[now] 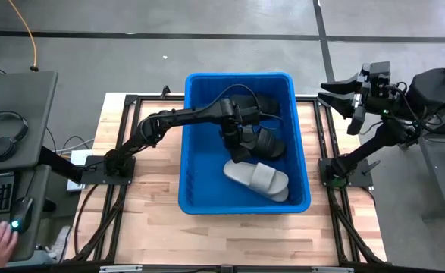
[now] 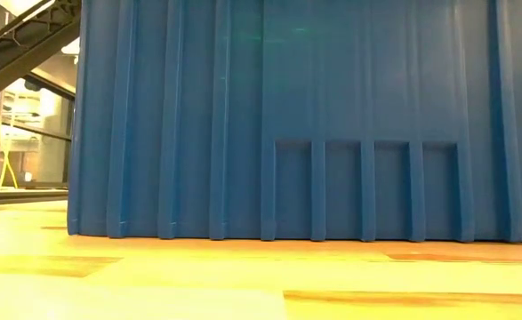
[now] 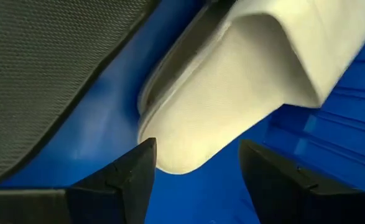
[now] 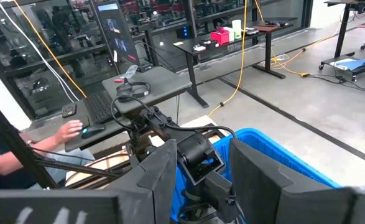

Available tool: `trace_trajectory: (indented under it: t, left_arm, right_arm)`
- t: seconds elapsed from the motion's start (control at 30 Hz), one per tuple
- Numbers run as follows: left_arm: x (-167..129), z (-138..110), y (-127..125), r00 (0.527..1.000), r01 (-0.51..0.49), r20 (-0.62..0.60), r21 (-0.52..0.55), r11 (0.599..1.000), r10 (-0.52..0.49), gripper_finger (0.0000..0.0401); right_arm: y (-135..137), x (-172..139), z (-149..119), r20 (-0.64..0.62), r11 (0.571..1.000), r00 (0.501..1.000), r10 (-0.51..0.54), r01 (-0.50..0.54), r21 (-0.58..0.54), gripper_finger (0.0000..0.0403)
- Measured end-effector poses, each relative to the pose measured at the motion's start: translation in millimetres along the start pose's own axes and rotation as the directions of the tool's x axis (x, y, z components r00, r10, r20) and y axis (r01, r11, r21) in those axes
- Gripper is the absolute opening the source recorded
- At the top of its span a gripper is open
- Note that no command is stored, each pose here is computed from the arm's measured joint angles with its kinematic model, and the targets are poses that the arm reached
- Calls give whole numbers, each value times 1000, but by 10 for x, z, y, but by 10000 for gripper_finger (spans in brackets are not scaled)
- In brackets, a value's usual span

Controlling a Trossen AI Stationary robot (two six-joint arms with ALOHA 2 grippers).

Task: Pick and place slides into bin
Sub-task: Return to Home Position

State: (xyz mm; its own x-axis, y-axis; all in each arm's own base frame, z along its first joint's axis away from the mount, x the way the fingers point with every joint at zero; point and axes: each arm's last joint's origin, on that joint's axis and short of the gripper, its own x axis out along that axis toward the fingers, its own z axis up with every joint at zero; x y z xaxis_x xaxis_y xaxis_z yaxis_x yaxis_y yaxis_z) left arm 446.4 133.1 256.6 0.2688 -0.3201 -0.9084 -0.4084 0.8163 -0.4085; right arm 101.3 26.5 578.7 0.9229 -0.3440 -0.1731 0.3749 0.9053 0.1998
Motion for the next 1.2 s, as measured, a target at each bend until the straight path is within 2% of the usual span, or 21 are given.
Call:
trace_trajectory:
  t: [0.23, 0.47, 0.63, 0.83, 1.0, 1.1, 1.2]
  left_arm:
    - [-1, 2, 4, 1000, -9, 3, 6, 1000, 9, 214]
    - [-90, -22, -23, 1000, -15, 21, 64, 998, 14, 197]
    - [-453, -106, -116, 994, -42, 109, 119, 992, 29, 159]
    - [-1162, -401, -232, 965, -56, 262, 119, 991, 23, 83]
    - [-1822, -817, -437, 894, -74, 448, 137, 988, 5, 10]
    - [-2192, -1086, -541, 812, -116, 583, 136, 984, 16, 14]
    - [-2557, -1394, -610, 693, -172, 718, 89, 981, 57, 21]
  right_arm:
    - [-3, -1, -4, -3, 1000, 1000, -1, 1, -4, 138]
    - [-10, -7, -14, -15, 1000, 1000, 6, -6, -26, 138]
    - [-57, -74, -1, -22, 995, 997, 70, -71, -71, 138]
    - [-177, -245, 93, 38, 978, 982, 187, -182, -101, 132]
    - [-271, -377, 165, 100, 957, 959, 266, -250, -148, 88]
    - [-313, -437, 192, 126, 943, 945, 302, -277, -185, 40]
    - [-328, -474, 202, 129, 914, 924, 359, -320, -250, 7]
